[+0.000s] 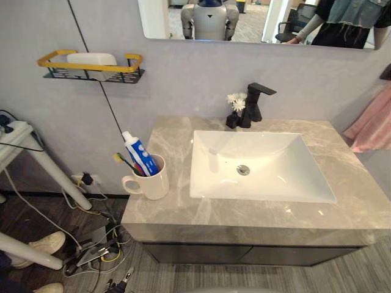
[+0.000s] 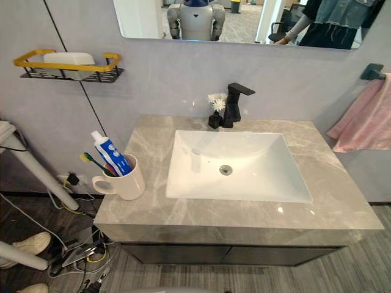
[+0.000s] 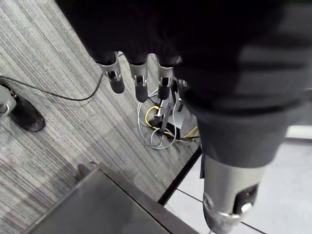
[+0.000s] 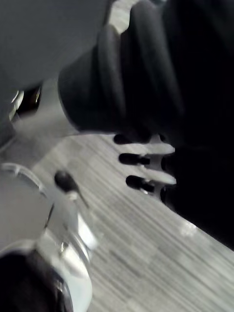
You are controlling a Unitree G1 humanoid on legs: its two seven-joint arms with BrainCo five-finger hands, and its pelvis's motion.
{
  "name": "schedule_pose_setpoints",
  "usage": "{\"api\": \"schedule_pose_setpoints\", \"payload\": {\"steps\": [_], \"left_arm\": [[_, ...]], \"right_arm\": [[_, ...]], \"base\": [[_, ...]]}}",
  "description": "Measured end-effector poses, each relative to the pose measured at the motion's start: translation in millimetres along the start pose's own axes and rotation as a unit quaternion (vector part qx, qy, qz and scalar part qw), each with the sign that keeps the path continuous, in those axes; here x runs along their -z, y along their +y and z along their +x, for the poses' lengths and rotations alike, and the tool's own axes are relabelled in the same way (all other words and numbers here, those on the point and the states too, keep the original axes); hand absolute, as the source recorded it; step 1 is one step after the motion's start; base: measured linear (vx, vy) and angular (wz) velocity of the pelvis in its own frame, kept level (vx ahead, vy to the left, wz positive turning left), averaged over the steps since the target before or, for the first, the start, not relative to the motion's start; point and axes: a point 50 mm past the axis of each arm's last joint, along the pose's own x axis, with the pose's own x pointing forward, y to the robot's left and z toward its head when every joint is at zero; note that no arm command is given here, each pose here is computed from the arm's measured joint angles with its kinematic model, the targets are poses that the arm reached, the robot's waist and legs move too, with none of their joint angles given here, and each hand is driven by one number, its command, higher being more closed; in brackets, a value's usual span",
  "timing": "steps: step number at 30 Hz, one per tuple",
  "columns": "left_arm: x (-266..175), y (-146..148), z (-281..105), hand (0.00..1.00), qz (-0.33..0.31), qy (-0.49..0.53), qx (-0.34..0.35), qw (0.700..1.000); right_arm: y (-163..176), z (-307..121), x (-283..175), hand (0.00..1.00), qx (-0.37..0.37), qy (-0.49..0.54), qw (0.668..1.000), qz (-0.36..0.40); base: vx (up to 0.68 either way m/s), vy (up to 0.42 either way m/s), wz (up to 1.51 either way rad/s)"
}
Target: Organize washtable
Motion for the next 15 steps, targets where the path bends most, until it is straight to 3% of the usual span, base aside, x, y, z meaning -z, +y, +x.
{"api": "schedule_pose_setpoints", "payload": {"steps": [8, 9, 15], "left_arm": [[1, -1, -2, 0.00, -0.047, -0.007, -0.017, 0.999], [-4, -3, -1, 1.00, -0.055, -0.017, -0.014, 0.998], [-75, -10, -9, 1.00, -0.108, -0.170, 0.021, 0.979]], "right_arm": [[34, 0, -15, 0.00, -0.067, -0.025, 0.997, -0.041], [37, -1, -15, 0.00, -0.071, -0.024, 0.996, -0.040], [40, -1, -18, 0.00, -0.073, -0.031, 0.996, -0.040]], "base": [[0.05, 0.018, 0.16], [0.06, 0.009, 0.16], [0.06, 0.018, 0.18]]}}
